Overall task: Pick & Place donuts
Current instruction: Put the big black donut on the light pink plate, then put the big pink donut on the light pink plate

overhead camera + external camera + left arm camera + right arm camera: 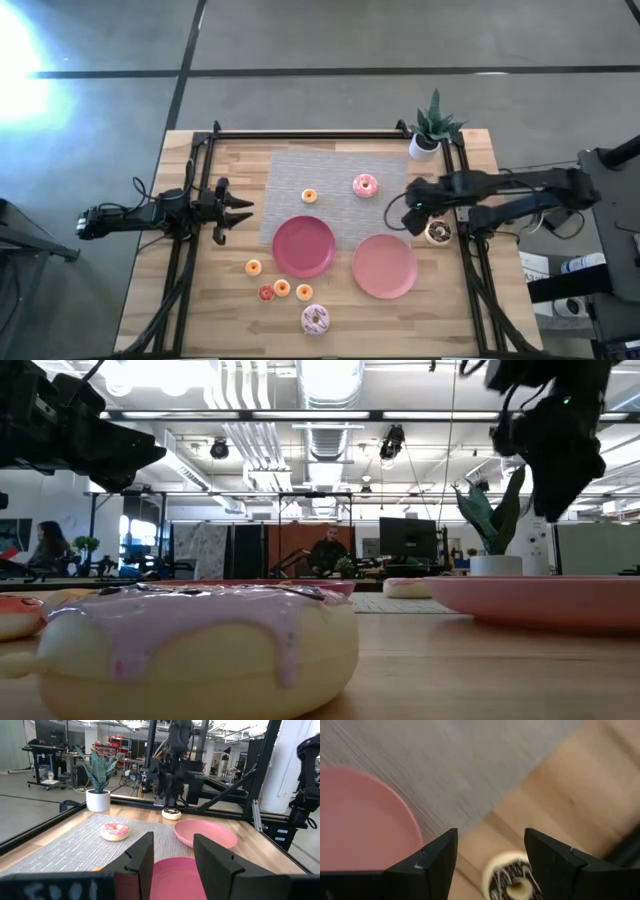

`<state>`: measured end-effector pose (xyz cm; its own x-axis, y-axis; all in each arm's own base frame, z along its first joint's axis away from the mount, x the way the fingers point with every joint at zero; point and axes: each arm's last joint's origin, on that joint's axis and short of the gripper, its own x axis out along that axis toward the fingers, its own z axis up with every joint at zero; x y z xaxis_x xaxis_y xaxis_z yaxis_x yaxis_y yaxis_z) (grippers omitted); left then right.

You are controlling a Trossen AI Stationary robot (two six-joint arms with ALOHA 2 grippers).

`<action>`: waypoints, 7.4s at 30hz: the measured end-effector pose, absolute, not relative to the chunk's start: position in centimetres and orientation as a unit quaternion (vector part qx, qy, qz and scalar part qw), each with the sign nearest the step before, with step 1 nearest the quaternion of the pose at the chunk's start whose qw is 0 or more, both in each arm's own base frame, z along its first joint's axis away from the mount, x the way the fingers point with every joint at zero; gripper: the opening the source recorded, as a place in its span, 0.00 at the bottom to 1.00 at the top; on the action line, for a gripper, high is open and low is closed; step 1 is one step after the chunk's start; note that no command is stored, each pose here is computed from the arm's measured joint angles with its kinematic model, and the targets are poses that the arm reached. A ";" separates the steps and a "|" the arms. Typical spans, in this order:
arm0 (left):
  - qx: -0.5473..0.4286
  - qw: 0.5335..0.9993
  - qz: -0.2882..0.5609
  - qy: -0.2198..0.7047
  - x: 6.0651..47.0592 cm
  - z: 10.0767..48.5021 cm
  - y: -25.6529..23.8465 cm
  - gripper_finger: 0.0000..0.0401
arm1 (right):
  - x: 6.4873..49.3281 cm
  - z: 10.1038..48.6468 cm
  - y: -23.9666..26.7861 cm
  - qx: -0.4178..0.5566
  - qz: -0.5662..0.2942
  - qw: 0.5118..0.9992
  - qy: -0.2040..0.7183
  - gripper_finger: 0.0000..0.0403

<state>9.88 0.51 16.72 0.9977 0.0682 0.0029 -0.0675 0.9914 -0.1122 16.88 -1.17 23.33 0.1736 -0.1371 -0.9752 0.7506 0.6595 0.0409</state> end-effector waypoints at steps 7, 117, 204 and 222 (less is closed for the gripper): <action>-0.056 0.998 0.034 -0.003 9.9 16.7 0.5 0.28 | 19.1 20.3 -1.8 0.222 -0.259 0.617 0.709 0.55; -0.056 0.998 0.034 -0.003 9.9 16.7 0.5 0.28 | 24.7 17.3 8.9 -0.017 0.176 0.718 0.674 0.38; -0.056 0.998 0.034 -0.003 9.9 16.7 0.5 0.28 | 30.0 22.7 -14.8 0.179 -0.152 0.768 0.595 0.05; -0.056 0.998 0.034 -0.003 9.9 16.7 0.5 0.28 | 28.2 19.1 1.4 0.128 0.015 0.742 0.658 0.05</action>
